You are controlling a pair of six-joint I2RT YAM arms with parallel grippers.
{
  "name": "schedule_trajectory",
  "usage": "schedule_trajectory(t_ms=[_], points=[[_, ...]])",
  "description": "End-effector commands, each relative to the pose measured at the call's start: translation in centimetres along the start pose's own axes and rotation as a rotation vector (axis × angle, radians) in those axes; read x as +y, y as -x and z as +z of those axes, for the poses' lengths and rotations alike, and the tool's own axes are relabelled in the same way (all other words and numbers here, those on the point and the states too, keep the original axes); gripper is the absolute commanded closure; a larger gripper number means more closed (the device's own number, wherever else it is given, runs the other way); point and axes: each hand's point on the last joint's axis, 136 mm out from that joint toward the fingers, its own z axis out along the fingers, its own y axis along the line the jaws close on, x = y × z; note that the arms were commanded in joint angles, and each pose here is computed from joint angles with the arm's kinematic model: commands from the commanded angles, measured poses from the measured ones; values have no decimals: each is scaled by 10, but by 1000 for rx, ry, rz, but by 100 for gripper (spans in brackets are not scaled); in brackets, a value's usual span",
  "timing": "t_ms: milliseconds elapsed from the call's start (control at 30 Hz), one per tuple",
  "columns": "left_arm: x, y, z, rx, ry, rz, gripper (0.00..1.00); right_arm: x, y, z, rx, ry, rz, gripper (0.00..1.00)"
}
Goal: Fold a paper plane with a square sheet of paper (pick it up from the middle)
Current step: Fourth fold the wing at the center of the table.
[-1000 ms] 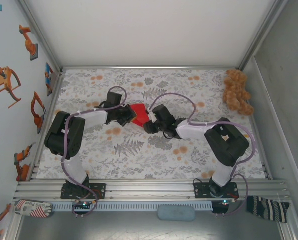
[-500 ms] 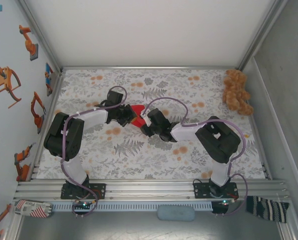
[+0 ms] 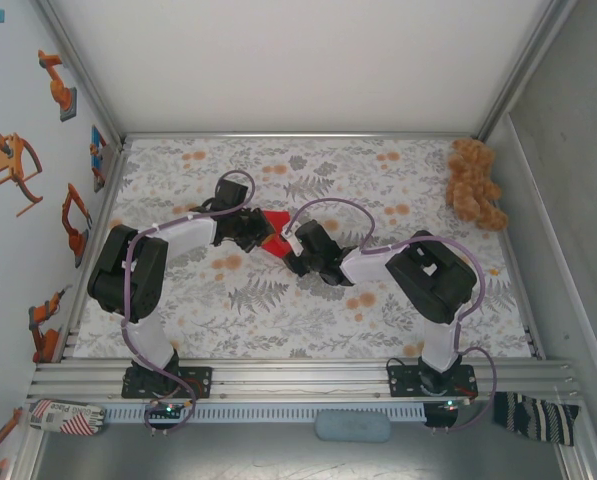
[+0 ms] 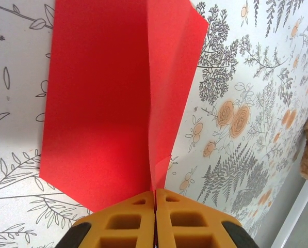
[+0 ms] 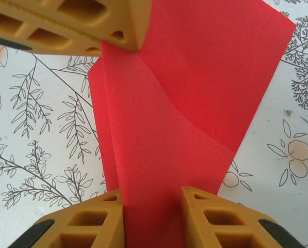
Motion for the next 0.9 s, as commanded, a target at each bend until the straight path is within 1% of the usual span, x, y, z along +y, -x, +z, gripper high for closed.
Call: schedule_trajectory(t_ms=[0, 200, 333, 467, 600, 733, 867], points=[[-11, 3, -9, -16, -8, 3, 89, -5, -4, 0, -2, -20, -7, 74], [-10, 5, -11, -21, -3, 4, 82, -3, -6, 1, 3, -10, -8, 82], [-11, 13, -19, -41, -6, 9, 73, 0, -6, 1, 3, 6, -4, 88], [-11, 26, -35, -84, -17, 12, 63, 3, -8, 0, 9, 24, 17, 93], [-9, 39, -55, -145, -35, 13, 57, 5, -13, 0, 24, 44, 57, 96], [-2, 38, -64, -174, -49, 13, 55, 6, -15, -2, 23, 67, 139, 96], [6, 30, -59, -164, -78, 5, 55, 6, -18, -3, 21, 96, 212, 97]])
